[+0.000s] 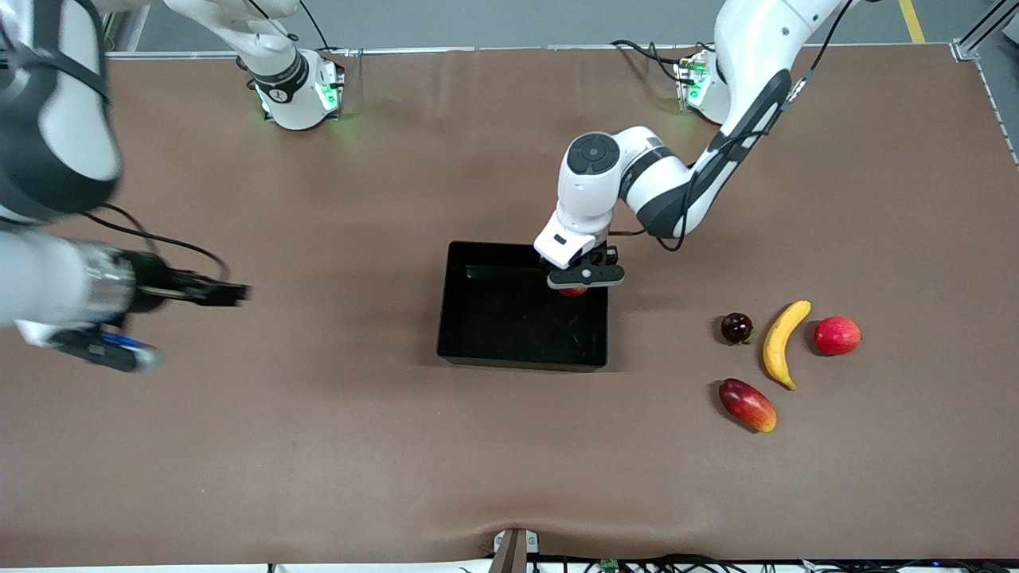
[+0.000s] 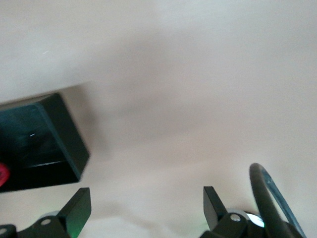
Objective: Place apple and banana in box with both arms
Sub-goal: 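Carry the apple over the box with the left gripper while the right gripper withdraws, then lower the apple into the black box and open the left gripper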
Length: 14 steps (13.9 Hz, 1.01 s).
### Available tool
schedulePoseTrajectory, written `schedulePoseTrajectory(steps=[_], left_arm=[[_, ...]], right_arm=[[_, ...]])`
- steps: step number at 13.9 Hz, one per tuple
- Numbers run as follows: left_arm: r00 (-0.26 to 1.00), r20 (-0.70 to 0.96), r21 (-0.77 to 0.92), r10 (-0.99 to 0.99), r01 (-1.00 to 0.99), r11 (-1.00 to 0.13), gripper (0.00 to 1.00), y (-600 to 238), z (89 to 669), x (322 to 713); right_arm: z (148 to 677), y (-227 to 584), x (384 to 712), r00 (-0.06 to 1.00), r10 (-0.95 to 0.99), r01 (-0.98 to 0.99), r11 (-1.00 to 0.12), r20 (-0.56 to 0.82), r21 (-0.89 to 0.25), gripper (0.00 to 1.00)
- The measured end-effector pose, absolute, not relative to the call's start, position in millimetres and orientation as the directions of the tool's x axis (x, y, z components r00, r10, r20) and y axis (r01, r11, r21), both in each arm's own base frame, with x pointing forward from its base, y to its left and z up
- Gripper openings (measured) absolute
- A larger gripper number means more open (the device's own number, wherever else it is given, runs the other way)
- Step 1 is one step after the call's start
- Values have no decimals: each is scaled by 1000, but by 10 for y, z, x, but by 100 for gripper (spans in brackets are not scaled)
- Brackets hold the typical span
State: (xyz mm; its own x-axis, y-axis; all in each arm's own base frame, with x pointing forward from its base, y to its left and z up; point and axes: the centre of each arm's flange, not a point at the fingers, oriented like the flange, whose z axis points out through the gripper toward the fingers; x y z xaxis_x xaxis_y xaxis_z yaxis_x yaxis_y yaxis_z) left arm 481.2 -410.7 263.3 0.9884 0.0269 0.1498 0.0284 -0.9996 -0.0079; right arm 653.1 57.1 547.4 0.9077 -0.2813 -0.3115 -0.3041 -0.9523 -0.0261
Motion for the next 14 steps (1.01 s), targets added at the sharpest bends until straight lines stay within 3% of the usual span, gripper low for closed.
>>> schedulePoseTrajectory(steps=[2, 6, 14], left_arm=[[989, 146, -25, 5, 9, -1000, 68, -4109, 2489, 4814], [988, 151, -47, -16, -9, -999, 68, -4158, 2255, 4797], [985, 168, -29, 29, 35, -999, 68, -4420, 2101, 4700]], right_arm=[[5887, 418, 6366, 925, -297, -298, -954, -236, 31, 100], [6403, 488, 6049, 956, -221, -220, -975, -190, 30, 100], [6441, 190, 6038, 974, -131, -131, -991, -183, 11, 100]])
